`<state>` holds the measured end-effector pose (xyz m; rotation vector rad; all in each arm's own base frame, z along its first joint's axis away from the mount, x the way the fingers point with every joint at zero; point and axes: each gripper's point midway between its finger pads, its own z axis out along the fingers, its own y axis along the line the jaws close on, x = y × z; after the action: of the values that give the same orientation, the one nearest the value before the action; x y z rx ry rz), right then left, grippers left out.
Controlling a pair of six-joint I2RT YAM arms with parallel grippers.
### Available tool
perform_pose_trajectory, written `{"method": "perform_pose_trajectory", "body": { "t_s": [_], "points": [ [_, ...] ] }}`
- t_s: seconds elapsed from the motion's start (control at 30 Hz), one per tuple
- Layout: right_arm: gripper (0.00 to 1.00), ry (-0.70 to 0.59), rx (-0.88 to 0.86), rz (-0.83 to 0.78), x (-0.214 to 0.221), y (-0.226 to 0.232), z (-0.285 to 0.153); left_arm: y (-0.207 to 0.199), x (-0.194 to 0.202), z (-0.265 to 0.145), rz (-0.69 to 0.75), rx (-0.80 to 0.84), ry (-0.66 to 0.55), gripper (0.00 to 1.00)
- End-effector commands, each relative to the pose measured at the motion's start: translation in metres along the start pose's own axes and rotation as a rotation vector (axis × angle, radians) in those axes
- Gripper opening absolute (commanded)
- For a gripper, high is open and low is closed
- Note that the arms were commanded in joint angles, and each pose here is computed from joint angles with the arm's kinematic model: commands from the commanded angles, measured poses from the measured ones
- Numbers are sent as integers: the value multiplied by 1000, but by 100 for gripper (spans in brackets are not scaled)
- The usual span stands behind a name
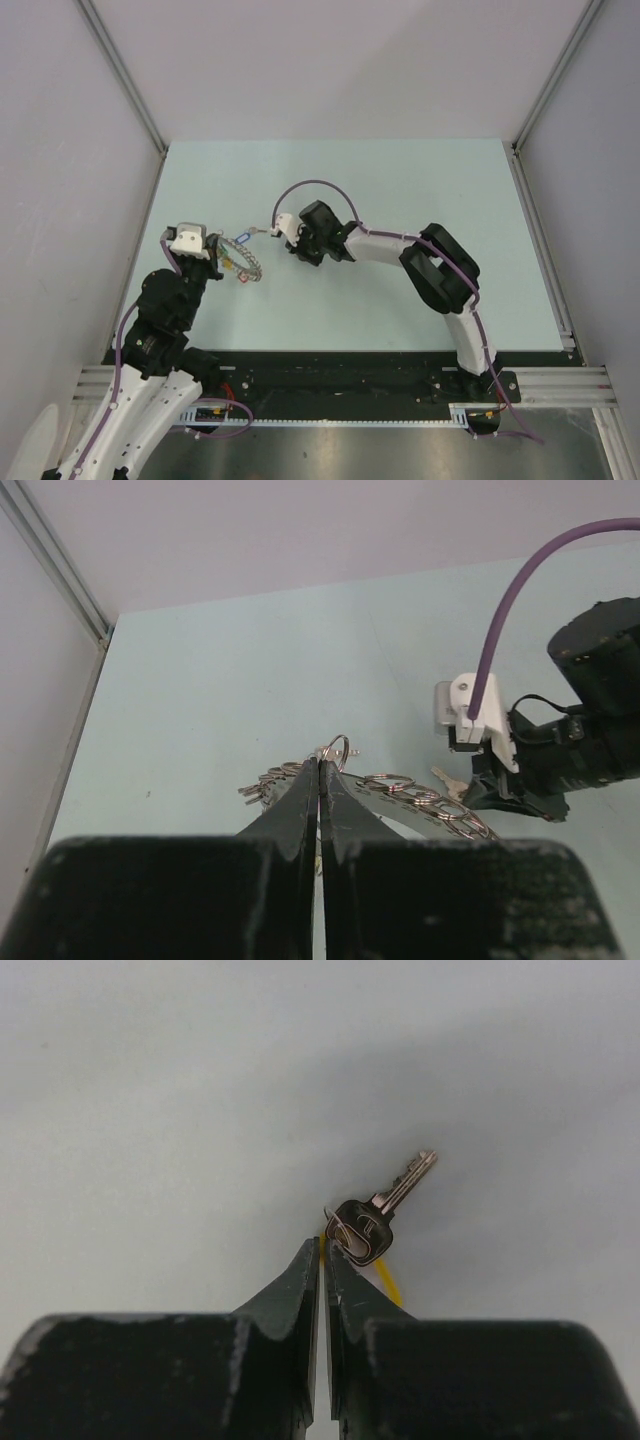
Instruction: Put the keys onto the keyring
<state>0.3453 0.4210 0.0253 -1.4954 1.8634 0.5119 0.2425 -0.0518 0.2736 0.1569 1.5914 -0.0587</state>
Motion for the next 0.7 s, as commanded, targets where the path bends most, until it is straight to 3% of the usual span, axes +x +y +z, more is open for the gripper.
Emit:
{"method": "perform_pose_trajectory", "body": {
  "t_s": [0.0,0.23,0.43,0.5,0.57,0.67],
  "points": [
    [7,218,125,213,64,7,-31,0,-27,1,-31,7,-101,0],
    [9,311,226,488,99,53,-72,-2,-28,1,-32,15,-103,0],
    [23,336,225,548,100,83,-89,-4,-27,1,-36,26,-101,0],
    [27,279,250,541,80,75,-105,-4,-26,1,-34,26,-96,0],
    [40,237,215,537,64,72,-117,-5,-26,2,-34,29,-97,0],
    [50,196,177,516,44,63,-137,-5,-25,2,-32,30,-94,0]
  ]
}}
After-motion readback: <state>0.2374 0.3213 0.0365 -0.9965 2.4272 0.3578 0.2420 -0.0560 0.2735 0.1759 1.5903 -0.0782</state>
